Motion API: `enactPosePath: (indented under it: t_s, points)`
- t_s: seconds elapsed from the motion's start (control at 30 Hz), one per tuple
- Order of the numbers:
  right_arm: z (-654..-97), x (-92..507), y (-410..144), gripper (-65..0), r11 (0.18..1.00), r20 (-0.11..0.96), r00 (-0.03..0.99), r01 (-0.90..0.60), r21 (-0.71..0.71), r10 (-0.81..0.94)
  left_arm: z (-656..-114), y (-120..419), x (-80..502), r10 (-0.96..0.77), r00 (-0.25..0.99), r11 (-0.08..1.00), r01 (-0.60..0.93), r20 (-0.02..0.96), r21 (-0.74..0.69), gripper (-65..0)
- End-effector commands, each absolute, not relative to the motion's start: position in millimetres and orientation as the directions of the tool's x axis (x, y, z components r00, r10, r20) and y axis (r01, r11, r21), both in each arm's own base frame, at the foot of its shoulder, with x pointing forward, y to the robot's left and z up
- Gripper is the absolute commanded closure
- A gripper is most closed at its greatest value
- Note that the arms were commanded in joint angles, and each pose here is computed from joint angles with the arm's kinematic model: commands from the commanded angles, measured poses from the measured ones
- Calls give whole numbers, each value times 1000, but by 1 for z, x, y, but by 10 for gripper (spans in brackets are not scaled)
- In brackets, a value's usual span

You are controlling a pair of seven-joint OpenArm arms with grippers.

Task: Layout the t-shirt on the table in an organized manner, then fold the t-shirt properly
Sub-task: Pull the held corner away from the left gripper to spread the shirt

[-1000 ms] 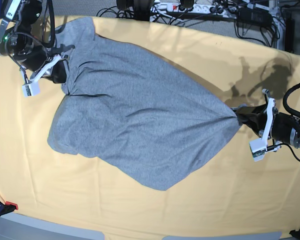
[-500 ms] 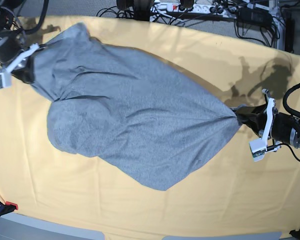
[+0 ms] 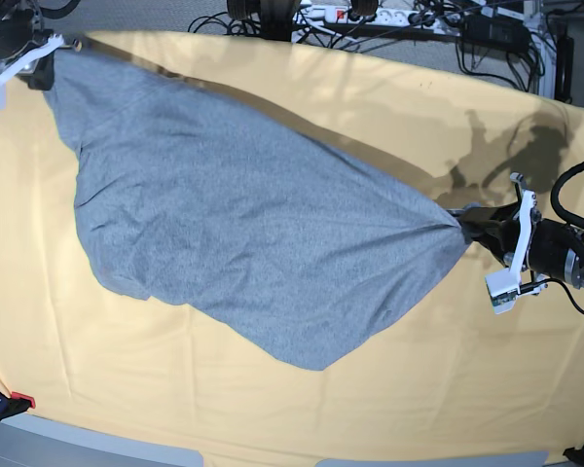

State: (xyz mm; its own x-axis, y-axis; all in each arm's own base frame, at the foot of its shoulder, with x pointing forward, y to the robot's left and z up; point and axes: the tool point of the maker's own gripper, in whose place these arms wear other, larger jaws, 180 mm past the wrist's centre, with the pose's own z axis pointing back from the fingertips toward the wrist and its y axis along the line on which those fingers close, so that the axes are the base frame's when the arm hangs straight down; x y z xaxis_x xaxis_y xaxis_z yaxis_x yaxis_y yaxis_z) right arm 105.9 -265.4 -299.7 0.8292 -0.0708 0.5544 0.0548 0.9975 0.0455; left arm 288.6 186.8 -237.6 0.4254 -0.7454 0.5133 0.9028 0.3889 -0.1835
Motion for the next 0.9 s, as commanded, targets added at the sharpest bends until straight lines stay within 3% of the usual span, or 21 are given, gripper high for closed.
enactPosePath:
  t_s: [0.0, 0.17, 0.4, 0.57, 0.87]
  points:
    - [-295, 103, -260, 0, 998, 555, 831, 16, 55, -44, -224, 189, 295, -737, 408, 392, 907, 538, -151, 0]
    - [-283, 100, -222, 0, 969, 610, 792, -139, 205, -15, -224, 189, 295, -737, 408, 392, 907, 538, -151, 0]
    - [-279, 100, -216, 0, 955, 637, 768, -230, 188, 60, -223, 190, 294, -741, 405, 391, 909, 536, -147, 0]
    - [-276, 102, -222, -211, 954, 635, 766, -255, 160, 99, -214, 196, 285, -777, 369, 370, 923, 510, -105, 0]
    - [-270, 108, -231, -216, 948, 630, 758, -301, 107, 170, -196, 213, 259, -858, 298, 320, 947, 419, -18, 0]
